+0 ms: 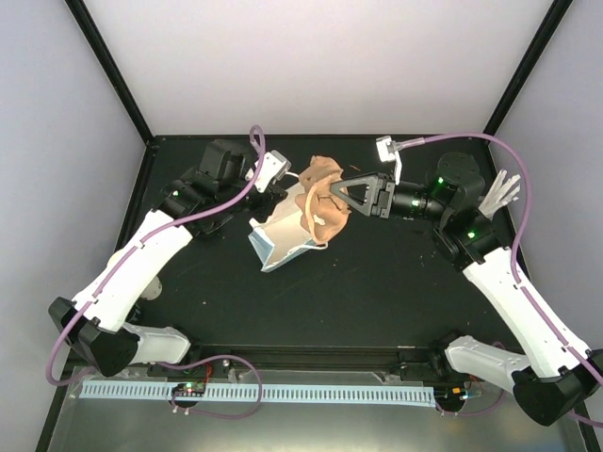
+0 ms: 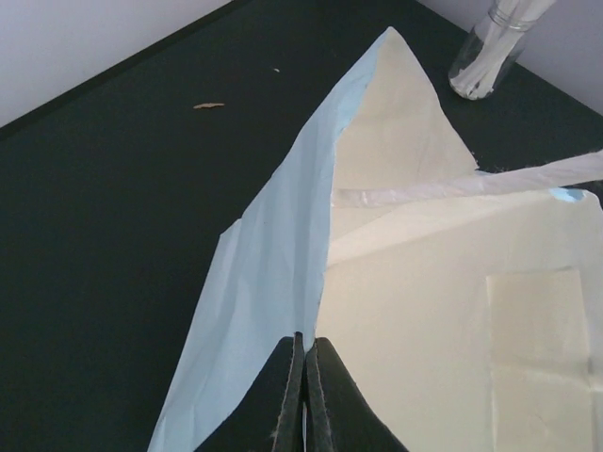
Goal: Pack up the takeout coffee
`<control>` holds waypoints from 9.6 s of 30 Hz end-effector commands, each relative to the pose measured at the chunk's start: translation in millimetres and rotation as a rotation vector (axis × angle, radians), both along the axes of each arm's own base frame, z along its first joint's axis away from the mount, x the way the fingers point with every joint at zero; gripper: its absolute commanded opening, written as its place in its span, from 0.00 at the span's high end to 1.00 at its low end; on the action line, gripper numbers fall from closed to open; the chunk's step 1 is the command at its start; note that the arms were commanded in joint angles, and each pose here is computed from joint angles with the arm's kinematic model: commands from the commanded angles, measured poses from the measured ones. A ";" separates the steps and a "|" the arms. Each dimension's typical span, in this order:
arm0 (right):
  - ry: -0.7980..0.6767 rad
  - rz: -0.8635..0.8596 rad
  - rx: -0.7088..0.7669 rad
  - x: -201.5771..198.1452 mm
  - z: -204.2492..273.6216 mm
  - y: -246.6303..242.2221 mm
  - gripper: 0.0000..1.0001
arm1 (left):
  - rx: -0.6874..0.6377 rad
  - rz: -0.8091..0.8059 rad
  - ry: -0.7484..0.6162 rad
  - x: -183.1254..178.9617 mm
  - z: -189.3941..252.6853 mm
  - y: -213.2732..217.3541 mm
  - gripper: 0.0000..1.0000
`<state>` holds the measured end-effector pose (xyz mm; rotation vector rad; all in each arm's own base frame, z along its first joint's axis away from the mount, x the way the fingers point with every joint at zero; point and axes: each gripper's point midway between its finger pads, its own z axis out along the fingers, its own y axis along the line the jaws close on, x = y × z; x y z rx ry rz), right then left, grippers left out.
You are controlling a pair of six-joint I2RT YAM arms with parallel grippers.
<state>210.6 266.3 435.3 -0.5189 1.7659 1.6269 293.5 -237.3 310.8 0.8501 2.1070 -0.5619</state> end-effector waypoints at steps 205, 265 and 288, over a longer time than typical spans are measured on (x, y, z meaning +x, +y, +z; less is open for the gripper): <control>0.046 -0.403 -1.430 19.8 -398.7 17.9 0.60 | -0.159 -0.220 -0.105 -54.3 19.3 -66.4 0.98; -0.304 -0.175 -0.994 -27.4 -221.5 17.1 0.15 | -0.064 -0.251 -0.161 -57.0 21.8 -56.7 0.98; -0.816 -0.065 -1.214 -84.7 -279.2 65.3 0.65 | 0.070 -0.512 -0.484 -103.9 13.8 -58.1 0.98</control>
